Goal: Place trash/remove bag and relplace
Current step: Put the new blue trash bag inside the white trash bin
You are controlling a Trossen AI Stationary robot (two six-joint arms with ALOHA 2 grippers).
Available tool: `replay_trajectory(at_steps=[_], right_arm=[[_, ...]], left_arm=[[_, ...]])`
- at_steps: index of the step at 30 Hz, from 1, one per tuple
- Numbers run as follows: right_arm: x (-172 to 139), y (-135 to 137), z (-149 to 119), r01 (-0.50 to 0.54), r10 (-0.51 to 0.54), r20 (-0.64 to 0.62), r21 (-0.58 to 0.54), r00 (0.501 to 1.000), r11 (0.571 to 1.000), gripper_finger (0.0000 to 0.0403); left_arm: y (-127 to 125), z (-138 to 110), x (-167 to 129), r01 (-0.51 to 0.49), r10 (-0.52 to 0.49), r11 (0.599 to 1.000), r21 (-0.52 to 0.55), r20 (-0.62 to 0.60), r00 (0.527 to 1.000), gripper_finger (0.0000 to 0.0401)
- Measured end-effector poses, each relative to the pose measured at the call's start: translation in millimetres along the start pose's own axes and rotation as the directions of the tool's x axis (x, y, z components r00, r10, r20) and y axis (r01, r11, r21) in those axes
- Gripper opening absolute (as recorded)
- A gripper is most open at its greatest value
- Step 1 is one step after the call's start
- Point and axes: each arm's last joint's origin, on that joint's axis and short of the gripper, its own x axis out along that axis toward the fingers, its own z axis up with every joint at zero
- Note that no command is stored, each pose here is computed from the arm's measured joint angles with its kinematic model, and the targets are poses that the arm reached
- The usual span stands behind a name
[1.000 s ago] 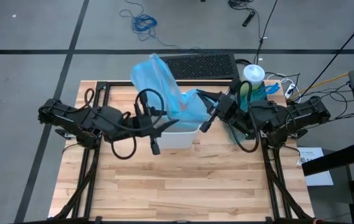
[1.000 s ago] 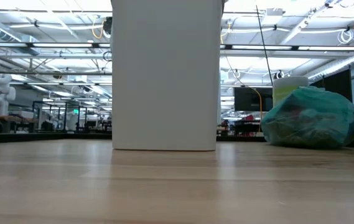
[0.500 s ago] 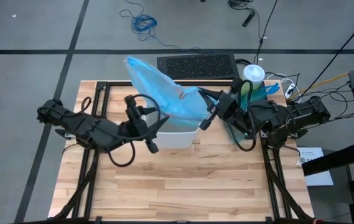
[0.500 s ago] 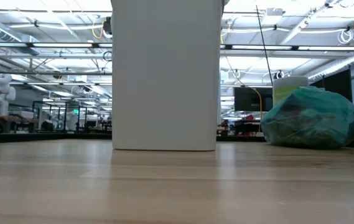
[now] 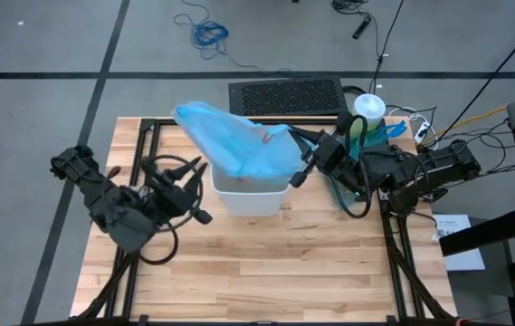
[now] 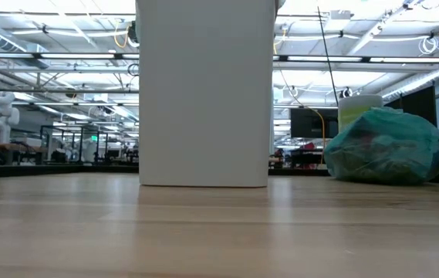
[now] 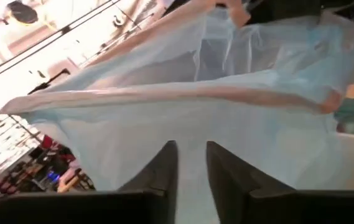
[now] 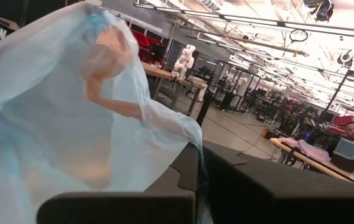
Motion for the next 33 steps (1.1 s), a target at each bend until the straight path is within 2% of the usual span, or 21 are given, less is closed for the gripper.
replay_trajectory(at_steps=[4, 7, 9, 13, 15, 23, 29, 33], right_arm=[[0, 0, 0, 0.0, 0.0, 0.0, -0.001, 1.0, 1.0, 0.0], [0, 0, 0, 0.003, -0.003, -0.002, -0.007, 1.0, 1.0, 0.0], [0, 0, 0, 0.008, -0.008, -0.004, -0.014, 1.0, 1.0, 0.0], [0, -1, 0, 0.03, -0.03, -0.015, -0.022, 0.999, 0.999, 0.0], [0, -1, 0, 0.03, -0.03, -0.014, -0.022, 0.999, 0.999, 0.0], [1, -2, 0, 0.035, -0.035, -0.013, -0.019, 0.999, 0.999, 0.0], [1, -2, 0, 0.033, -0.033, -0.011, -0.021, 0.999, 0.999, 0.0], [1, -2, 0, 0.031, -0.031, -0.01, -0.021, 0.999, 0.999, 0.0]], left_arm=[[-3, -19, -1, -0.001, 0.001, 0.999, -0.047, 0.0, 1.0, 0.0014], [2, -41, 2, -0.006, 0.006, 0.993, -0.116, -0.008, 1.0, 0.0005], [5, -55, 5, 0.02, -0.026, 0.985, -0.174, -0.034, 0.999, 0.0002], [8, -79, 8, 0.011, -0.043, 0.942, -0.335, -0.087, 0.995, 0.0001], [1, -90, 12, -0.002, -0.033, 0.949, -0.316, -0.108, 0.994, 0.0001], [-16, -132, 32, -0.109, 0.029, 0.928, -0.357, -0.222, 0.975, 0.0001], [-6, -140, 54, -0.219, 0.126, 0.917, -0.333, -0.28, 0.952, 0.0], [10, -148, 78, -0.336, 0.233, 0.902, -0.27, -0.351, 0.907, 0.0]])
